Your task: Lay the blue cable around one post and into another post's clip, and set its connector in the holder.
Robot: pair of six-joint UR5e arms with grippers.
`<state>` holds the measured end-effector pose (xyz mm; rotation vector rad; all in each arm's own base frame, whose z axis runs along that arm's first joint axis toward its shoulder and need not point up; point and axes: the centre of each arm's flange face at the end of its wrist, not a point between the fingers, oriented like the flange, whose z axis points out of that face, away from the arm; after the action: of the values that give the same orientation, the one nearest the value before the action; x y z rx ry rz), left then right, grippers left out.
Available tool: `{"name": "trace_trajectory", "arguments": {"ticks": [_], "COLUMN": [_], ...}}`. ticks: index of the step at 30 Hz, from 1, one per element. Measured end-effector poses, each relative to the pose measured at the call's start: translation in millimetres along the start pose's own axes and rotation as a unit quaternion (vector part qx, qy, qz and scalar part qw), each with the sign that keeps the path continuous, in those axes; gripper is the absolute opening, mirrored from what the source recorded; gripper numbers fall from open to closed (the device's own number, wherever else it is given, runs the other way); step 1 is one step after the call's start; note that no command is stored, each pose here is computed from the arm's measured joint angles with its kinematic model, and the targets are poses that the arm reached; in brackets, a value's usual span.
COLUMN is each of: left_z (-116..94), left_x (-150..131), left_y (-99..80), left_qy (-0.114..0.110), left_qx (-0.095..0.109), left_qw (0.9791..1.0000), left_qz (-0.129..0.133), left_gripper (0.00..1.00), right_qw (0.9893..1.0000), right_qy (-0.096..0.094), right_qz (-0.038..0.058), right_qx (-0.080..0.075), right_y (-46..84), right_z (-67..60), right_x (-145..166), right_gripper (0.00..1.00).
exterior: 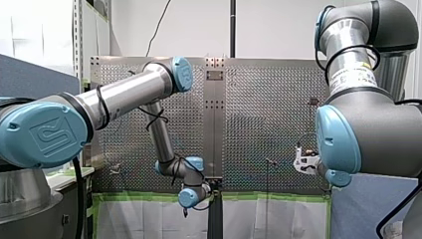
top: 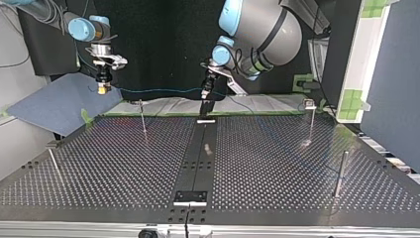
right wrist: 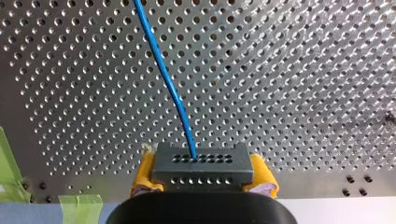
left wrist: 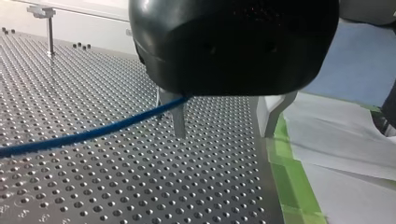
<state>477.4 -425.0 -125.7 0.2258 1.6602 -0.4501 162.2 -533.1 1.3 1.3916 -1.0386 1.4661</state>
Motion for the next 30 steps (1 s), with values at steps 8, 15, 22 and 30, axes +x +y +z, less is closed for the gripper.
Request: {"name": "trace_trajectory", "arguments": {"ticks": [8, 15, 22, 30], "left_z": [2, 1, 1, 1], "left_x": [-12, -18, -18, -18], "left_y": [-7.5, -13.1, -15.5, -16.2], "left_qy": [0.000, 0.005, 0.007, 0.006], "left_qx": [0.005, 0.013, 0.018, 0.020], "left_qw": [1.0000, 0.9999, 0.9998, 0.9998], "left_qz": [0.001, 0.002, 0.002, -0.002], "left_gripper": [0.27, 0.02, 0.02, 0.02], "right_qw": [0.9999, 0.9998, 0.9998, 0.9997], "right_qy": [0.000, -0.001, -0.003, -0.002], "right_qz": [-0.0061, -0.0086, -0.0091, -0.0077], "right_qx": [-0.015, -0.016, -0.015, -0.023], "right_y": [4.4, 4.8, 3.6, 9.0], "right_z": [-0.1, -0.4, -0.7, 0.1], "right_x": [0, 0, -1, 0], "right_gripper": [0.00, 0.00, 0.00, 0.00]}}
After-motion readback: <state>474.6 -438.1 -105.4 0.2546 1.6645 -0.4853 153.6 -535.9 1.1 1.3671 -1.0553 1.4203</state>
